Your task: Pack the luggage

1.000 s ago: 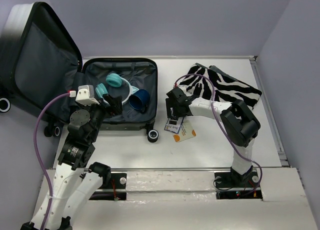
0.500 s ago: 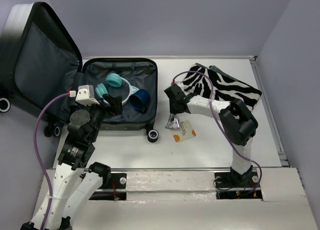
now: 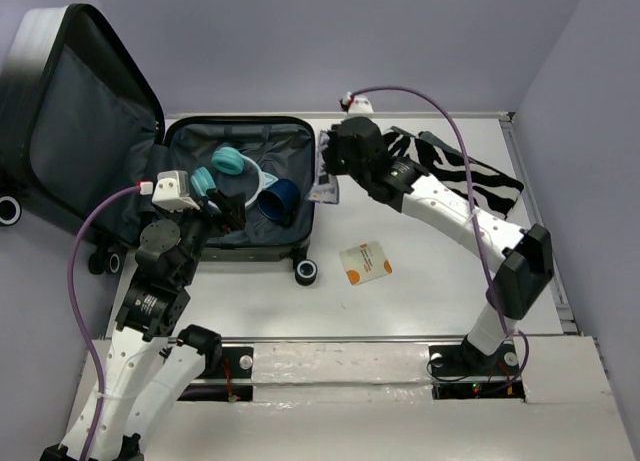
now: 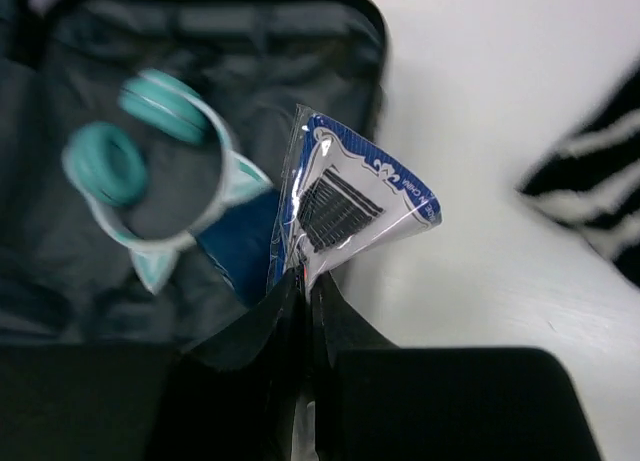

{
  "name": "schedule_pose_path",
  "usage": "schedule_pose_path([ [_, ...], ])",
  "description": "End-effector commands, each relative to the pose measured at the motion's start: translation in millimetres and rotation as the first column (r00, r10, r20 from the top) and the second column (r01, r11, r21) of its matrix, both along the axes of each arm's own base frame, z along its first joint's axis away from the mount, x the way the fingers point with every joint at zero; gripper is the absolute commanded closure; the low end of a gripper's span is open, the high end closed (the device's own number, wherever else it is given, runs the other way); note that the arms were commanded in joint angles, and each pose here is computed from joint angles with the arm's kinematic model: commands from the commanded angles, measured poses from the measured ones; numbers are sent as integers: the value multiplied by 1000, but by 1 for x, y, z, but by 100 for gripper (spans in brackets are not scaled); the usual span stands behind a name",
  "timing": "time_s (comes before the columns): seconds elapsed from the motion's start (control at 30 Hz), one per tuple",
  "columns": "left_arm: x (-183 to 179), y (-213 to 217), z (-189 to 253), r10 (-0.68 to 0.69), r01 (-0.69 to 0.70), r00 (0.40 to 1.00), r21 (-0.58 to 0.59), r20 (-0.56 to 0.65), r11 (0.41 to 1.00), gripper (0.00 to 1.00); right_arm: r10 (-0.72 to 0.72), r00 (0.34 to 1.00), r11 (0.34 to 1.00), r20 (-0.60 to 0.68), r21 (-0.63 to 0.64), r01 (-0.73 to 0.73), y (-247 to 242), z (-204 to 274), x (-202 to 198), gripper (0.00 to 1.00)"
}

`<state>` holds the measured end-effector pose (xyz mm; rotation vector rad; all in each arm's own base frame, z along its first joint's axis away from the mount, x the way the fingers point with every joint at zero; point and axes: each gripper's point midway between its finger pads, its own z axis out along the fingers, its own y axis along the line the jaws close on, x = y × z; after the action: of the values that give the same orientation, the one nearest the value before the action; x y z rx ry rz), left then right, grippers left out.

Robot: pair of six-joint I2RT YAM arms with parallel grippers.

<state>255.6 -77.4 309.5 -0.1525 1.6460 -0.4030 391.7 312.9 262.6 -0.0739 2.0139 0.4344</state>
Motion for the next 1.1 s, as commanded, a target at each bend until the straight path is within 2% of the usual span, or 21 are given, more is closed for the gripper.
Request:
schedule_pose_path([
  [0.0, 0, 1, 20, 0, 1, 998, -15, 67, 1000, 1, 258, 963, 951, 77, 157, -267, 109, 40, 0, 93],
  [0.03, 0, 1, 20, 3, -2, 998, -16, 67, 1000, 1, 299, 950, 932, 86, 188, -310, 129, 46, -1, 92],
  [0.07, 0, 1, 20, 3, -2, 998, -15, 66, 1000, 1, 341, 934, 902, 110, 244, -357, 159, 60, 4, 86],
  [0.1, 0, 1, 20, 3, -2, 998, -14, 68, 1000, 1, 428, 897, 853, 115, 278, -442, 182, 65, -7, 45],
  [0.13, 0, 2, 20, 6, -5, 998, -12, 68, 1000, 1, 448, 886, 837, 116, 292, -462, 193, 66, -5, 16],
  [0.17, 0, 2, 20, 8, -7, 998, -14, 68, 1000, 1, 460, 882, 837, 97, 284, -468, 201, 66, -1, 0],
  [0.27, -2, 3, 21, 8, -7, 997, -13, 72, 1000, 1, 410, 910, 890, 55, 194, -413, 185, 50, 6, 0],
  [0.37, -4, 0, 24, -6, 7, 997, -16, 82, 1000, 1, 311, 950, 947, 28, 78, -312, 132, 23, 7, 0],
  [0.4, -5, 0, 24, -7, 9, 996, -17, 84, 1000, 1, 266, 964, 964, -9, 29, -266, 99, 2, -3, 0],
  [0.47, -5, -2, 24, -16, 18, 996, -17, 84, 1000, 1, 225, 974, 974, -26, -22, -226, 65, -16, -14, 0],
  [0.5, -6, -7, 25, -40, 42, 995, -19, 90, 999, 1, 173, 983, 982, -62, -67, -177, 28, -37, -26, 0],
  [0.57, -5, -22, 20, -112, 114, 990, -17, 84, 993, 1, 129, 985, 986, -112, -95, -140, -6, -61, -41, 4],
  [0.67, -17, -70, 20, -368, 373, 925, -51, 92, 926, 1, 67, 970, 992, -235, -88, -90, -61, -109, -70, 15],
  [0.77, -21, -100, 18, -509, 513, 858, -107, 68, 851, 3, 39, 936, 996, -351, -63, -65, -95, -149, -94, 19],
  [0.8, -22, -107, 17, -539, 541, 840, -123, 56, 832, 9, 40, 928, 996, -371, -60, -66, -99, -156, -99, 20],
  [0.9, -22, -134, 3, -604, 590, 797, -196, -15, 783, 21, 21, 899, 997, -438, -59, -52, -111, -180, -113, 23],
  [0.93, -32, -157, -9, -652, 628, 756, -215, -56, 748, 22, 16, 894, 998, -449, -53, -44, -114, -183, -114, 24],
  [0.97, -37, -169, -18, -662, 634, 745, -221, -85, 741, 23, 6, 891, 998, -454, -58, -36, -117, -187, -116, 25],
  [1.0, -37, -185, -37, -631, 597, 762, -221, -145, 771, 23, -28, 887, 998, -461, -58, 1, -128, -192, -115, 27],
  [1.03, -48, -204, -59, -655, 617, 727, -221, -206, 755, 23, -31, 887, 999, -462, -41, 14, -134, -194, -114, 29],
  [1.07, -44, -201, -59, -630, 589, 748, -228, -209, 775, 24, -31, 887, 999, -462, -40, 14, -134, -194, -114, 29],
])
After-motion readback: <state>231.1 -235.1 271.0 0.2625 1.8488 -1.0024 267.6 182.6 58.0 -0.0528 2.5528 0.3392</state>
